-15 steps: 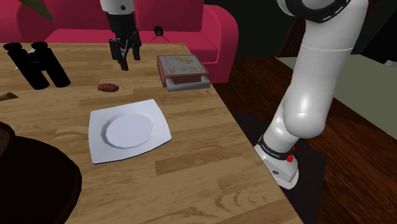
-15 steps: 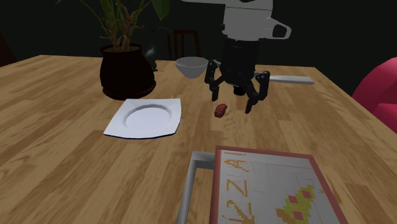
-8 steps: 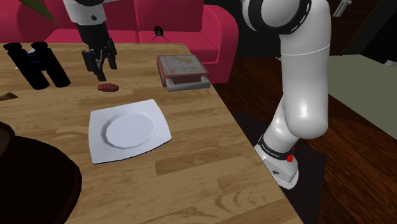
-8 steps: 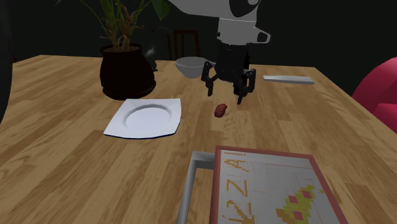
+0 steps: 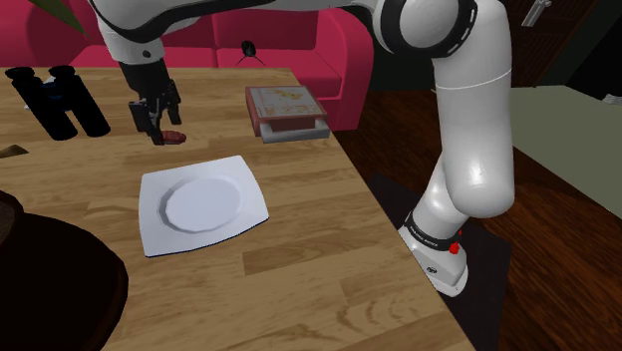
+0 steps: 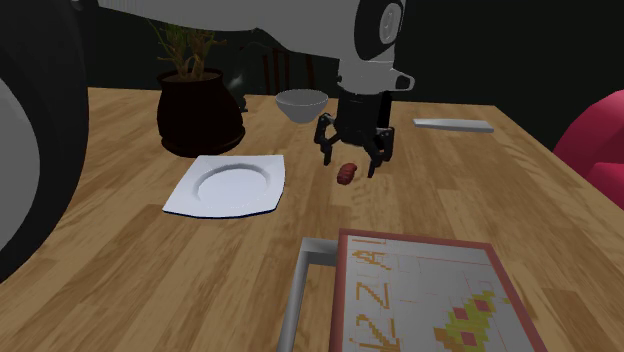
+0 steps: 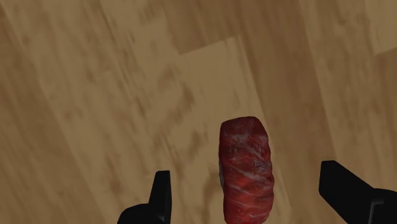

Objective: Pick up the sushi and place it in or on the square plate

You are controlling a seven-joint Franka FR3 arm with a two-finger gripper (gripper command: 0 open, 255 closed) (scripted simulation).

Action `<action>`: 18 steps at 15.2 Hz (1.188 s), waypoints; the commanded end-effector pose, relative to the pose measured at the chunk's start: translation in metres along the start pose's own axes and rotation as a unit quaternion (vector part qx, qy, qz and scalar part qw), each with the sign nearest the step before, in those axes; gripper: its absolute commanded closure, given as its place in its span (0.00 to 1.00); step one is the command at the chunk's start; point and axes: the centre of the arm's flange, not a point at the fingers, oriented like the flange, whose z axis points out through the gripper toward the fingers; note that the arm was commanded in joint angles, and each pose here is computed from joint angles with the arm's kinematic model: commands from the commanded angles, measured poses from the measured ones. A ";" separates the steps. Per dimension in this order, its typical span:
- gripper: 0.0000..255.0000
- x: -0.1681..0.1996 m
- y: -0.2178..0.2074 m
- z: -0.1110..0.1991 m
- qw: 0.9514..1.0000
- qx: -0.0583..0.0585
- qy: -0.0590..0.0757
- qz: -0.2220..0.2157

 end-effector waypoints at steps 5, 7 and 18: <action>0.00 0.000 0.000 0.004 1.000 0.000 0.000 0.000; 0.00 0.000 0.000 0.004 1.000 0.000 0.000 0.000; 1.00 -0.001 -0.001 -0.001 1.000 0.000 0.000 0.000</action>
